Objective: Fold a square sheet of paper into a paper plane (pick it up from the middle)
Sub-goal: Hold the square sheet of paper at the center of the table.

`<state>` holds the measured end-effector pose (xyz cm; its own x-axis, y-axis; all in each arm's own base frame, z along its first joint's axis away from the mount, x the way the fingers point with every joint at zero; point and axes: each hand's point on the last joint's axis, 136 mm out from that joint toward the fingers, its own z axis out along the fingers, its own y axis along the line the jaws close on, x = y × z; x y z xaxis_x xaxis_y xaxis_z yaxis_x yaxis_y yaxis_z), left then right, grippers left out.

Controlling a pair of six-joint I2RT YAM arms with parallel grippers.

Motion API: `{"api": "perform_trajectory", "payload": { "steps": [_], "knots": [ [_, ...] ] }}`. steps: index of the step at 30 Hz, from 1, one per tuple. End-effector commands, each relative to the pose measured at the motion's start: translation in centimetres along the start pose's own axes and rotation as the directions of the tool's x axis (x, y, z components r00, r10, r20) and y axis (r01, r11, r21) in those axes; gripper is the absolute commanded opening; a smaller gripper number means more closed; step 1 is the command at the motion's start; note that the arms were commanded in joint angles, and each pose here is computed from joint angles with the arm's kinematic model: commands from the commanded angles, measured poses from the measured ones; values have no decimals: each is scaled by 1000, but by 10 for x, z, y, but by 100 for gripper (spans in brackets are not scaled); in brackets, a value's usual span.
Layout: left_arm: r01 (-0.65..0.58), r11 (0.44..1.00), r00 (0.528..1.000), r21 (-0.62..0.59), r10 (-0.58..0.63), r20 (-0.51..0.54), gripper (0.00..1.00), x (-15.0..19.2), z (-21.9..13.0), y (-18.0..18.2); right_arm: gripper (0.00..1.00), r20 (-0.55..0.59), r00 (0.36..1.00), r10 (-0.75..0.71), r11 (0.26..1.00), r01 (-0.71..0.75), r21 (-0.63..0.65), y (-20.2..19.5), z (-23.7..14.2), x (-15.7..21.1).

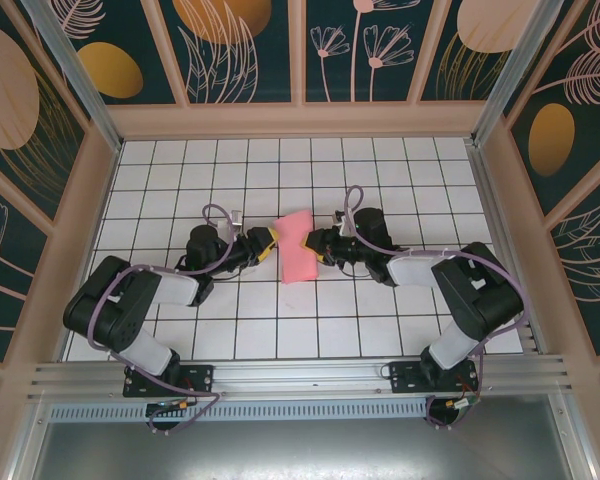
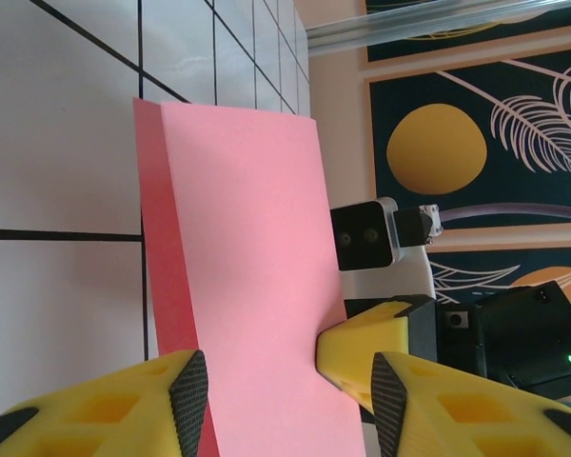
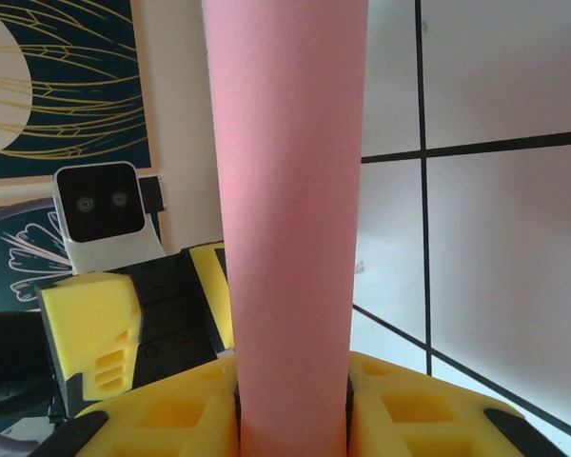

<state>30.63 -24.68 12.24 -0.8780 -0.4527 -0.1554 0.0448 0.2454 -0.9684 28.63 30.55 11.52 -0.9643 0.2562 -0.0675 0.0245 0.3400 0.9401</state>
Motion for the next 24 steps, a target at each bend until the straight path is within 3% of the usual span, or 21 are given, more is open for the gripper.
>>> {"api": "perform_trajectory", "payload": {
  "steps": [1, 6, 13, 20, 24],
  "knots": [
    [-19, 999, 1000, 49, 20, -12, 51, 0, 5, -10, 30, -9, 1000, -8, 999, 8, -52, 9, 0, -1],
    [-8, 999, 1000, 42, 8, -15, 50, 0, 7, -6, 30, -23, 1000, 0, 998, -2, -60, 9, 2, 0],
    [-17, 998, 1000, 58, 18, -15, 36, -3, 10, -10, 30, -38, 999, 17, 998, -19, -57, 4, 5, 2],
    [-6, 997, 1000, 70, 8, -16, 31, -3, 11, -8, 30, -48, 999, 22, 998, -25, -63, 4, 6, 4],
    [-16, 998, 1000, 68, 17, -10, 23, -4, 12, -7, 30, -56, 998, 33, 998, -35, -47, -2, 7, 6]
  ]
}}
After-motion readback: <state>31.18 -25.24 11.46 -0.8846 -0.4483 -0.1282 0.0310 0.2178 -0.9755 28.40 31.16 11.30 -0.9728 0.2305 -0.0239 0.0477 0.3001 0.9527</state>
